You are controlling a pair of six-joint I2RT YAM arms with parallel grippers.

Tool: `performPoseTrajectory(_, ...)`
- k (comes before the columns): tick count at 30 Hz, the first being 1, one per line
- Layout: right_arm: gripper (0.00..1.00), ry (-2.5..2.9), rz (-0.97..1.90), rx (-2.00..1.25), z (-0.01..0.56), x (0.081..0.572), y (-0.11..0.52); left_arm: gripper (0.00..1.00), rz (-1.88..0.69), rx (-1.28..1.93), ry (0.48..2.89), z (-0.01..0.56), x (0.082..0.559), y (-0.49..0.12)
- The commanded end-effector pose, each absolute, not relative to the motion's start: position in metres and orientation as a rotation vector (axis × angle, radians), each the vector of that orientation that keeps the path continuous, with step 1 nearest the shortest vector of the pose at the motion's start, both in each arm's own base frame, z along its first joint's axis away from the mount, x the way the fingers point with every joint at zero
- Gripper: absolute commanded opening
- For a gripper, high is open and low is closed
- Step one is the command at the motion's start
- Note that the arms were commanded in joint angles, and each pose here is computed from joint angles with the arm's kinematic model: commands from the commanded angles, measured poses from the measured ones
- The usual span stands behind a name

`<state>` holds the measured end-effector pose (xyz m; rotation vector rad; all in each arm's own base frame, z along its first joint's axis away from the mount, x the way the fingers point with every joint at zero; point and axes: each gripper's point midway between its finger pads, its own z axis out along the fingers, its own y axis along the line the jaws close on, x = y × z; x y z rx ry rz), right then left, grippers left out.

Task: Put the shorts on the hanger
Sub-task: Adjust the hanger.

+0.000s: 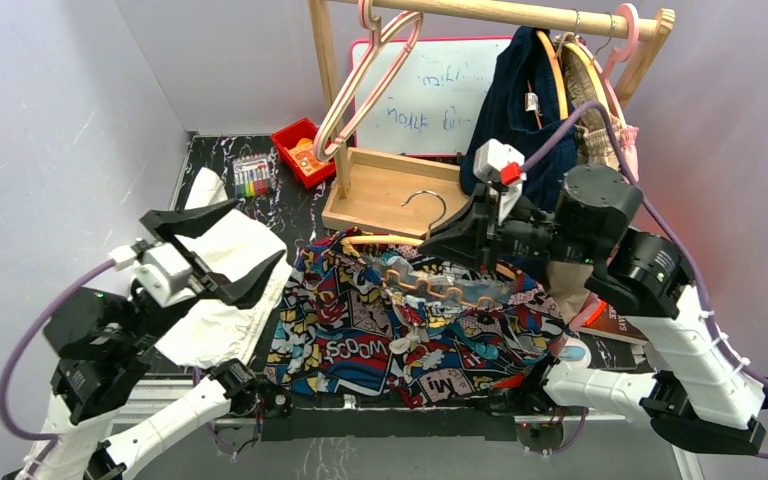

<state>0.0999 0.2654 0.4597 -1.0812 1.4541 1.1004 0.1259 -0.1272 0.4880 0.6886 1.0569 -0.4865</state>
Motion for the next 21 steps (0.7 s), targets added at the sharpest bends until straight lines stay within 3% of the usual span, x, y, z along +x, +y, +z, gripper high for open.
performPoseTrajectory(1,0.0,1.299,1.096,-1.013,0.499,0.098,0.258,0.98,-0.462,0.633,1.138,0.459,0.135,-0.119)
performPoseTrajectory(8,0.0,1.241,1.082,-1.008,0.524,0.099,0.257,0.98,-0.436,0.526,1.186,0.441,0.141,-0.103)
performPoseTrajectory(13,0.0,0.809,1.187,-0.979,0.653,0.04,0.217,0.98,-0.425,0.416,1.142,0.458,0.138,-0.084)
performPoseTrajectory(15,0.0,0.675,1.226,-0.97,0.68,0.015,0.199,0.98,-0.436,0.39,1.132,0.462,0.135,-0.08)
performPoseTrajectory(21,0.0,0.798,1.175,-0.963,0.648,0.042,0.217,0.98,-0.42,0.377,1.164,0.453,0.135,-0.073)
